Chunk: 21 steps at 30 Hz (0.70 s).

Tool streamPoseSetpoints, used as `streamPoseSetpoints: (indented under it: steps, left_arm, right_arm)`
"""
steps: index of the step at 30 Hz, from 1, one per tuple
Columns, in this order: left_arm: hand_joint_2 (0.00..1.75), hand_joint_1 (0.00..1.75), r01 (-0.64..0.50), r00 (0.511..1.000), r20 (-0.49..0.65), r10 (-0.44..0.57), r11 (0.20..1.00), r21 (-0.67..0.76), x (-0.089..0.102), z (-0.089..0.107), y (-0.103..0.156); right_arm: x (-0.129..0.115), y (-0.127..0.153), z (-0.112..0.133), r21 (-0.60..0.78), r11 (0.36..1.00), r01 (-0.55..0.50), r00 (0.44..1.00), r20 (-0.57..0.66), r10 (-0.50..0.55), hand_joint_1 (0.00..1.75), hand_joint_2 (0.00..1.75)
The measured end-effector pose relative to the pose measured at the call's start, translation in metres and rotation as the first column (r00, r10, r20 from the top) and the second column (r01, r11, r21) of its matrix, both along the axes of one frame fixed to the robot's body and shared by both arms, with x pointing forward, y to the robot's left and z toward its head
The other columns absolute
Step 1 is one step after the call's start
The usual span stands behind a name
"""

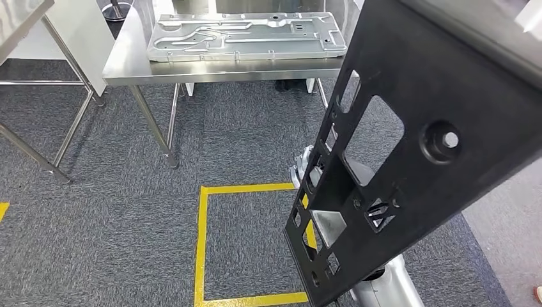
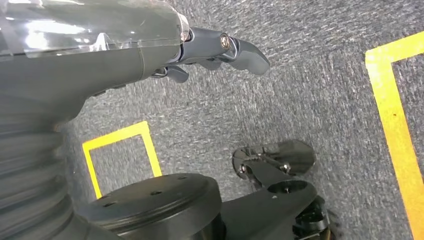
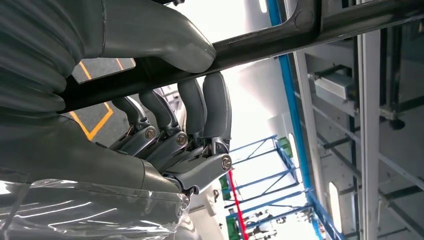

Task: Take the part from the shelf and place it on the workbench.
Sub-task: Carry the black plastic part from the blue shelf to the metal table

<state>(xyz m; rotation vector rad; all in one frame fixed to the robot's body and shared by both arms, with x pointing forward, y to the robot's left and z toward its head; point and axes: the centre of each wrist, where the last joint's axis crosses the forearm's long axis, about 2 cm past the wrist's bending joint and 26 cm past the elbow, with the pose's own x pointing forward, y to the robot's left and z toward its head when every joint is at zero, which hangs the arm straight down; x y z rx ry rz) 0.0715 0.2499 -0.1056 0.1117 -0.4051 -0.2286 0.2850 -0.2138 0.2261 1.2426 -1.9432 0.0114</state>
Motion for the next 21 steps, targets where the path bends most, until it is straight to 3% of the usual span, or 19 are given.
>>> streamPoseSetpoints:
  steps: [21]
  left_arm:
    - [1.75, 0.0, 0.011, 1.0, -0.004, -0.011, 1.0, -0.001, 0.0005, 0.0001, -0.0003]
  right_arm:
    - [-0.0087, 0.0, -0.0069, -0.009, 1.0, 0.026, 1.0, -0.011, -0.026, 1.64, 1.75]
